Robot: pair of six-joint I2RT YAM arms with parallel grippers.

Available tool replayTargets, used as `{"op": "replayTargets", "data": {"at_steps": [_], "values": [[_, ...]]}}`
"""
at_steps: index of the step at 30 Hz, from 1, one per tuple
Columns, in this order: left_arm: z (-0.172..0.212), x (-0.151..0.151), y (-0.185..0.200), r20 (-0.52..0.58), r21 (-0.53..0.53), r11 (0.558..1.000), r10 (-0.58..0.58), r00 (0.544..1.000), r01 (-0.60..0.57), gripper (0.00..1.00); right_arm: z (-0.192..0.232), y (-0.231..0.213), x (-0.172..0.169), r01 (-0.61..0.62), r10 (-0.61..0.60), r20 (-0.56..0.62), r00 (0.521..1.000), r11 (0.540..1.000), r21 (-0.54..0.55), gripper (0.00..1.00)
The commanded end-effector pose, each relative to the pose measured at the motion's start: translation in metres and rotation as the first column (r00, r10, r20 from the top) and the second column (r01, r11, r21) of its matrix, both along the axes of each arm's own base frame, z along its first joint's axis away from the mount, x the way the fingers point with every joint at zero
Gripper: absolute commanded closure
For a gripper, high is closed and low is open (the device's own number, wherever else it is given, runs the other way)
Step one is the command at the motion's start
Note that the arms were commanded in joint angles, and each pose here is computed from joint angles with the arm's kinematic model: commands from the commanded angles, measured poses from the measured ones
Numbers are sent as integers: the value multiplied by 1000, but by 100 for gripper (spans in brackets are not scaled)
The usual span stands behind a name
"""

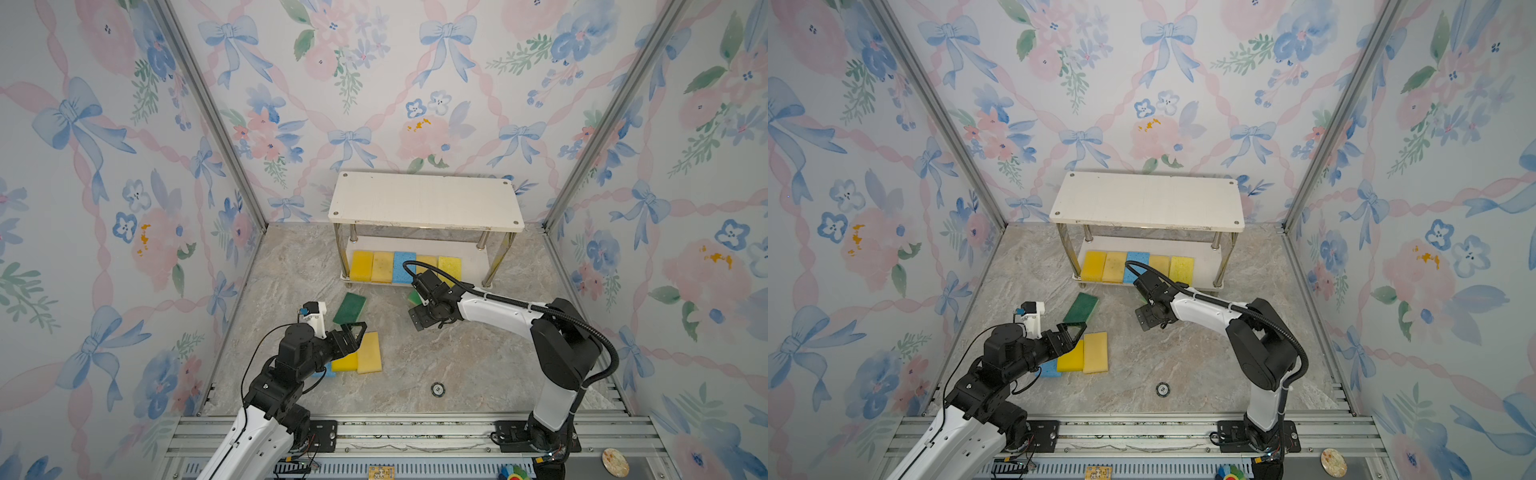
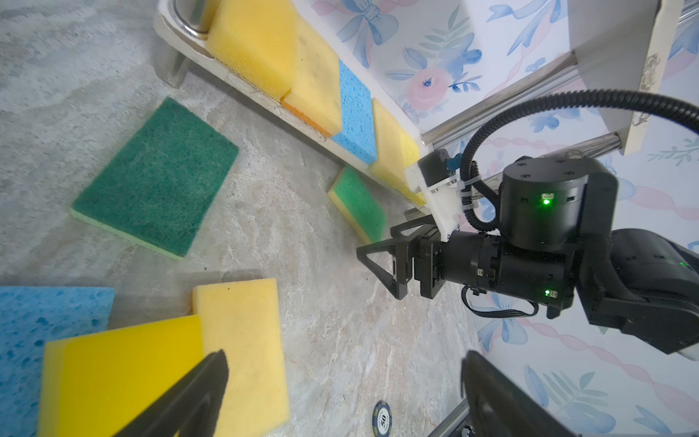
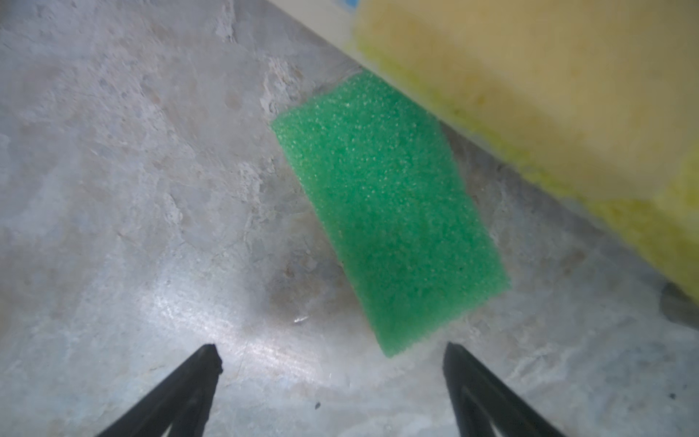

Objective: Place and organize the cleaning sponges onto the shelf
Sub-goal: 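Lower the right gripper onto the green-and-yellow sponge and grasp it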

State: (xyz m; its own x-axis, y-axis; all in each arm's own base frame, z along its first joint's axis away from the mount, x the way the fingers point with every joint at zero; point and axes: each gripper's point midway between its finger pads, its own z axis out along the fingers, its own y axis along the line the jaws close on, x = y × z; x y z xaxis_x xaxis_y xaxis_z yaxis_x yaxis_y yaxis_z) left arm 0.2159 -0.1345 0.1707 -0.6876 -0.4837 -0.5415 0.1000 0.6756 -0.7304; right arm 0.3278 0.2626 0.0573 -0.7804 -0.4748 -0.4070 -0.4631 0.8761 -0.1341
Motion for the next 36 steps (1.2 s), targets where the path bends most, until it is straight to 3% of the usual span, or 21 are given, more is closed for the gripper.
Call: {"op": "replayTargets", "data": {"at_steps": [1,8,13,18,22,29,36], "values": [[-7,-2,0,-18,6,1000,-8,1000,8,2,0,-9,3,-52,56,18,998,987,-149,7],[-8,-2,1,-19,7,1000,-7,1000,7,2,-14,-9,14,-85,89,7,996,969,-233,17],[-8,-2,1,-20,6,1000,-6,1000,6,2,-27,-11,19,-95,93,-19,995,959,-267,32],[-9,-1,1,-24,10,1000,-3,1000,3,2,-35,-13,16,-94,85,-47,995,964,-247,52],[-11,-1,1,-32,13,1000,-2,999,2,2,-37,-15,15,-94,83,-55,995,965,-246,62],[-10,-1,1,-29,10,1000,-2,1000,3,2,-23,-9,-2,-106,98,-51,994,971,-212,91],[-13,-2,-4,-53,-32,999,-13,998,12,2,1,1,-46,-112,105,-81,991,991,-79,98]]}}
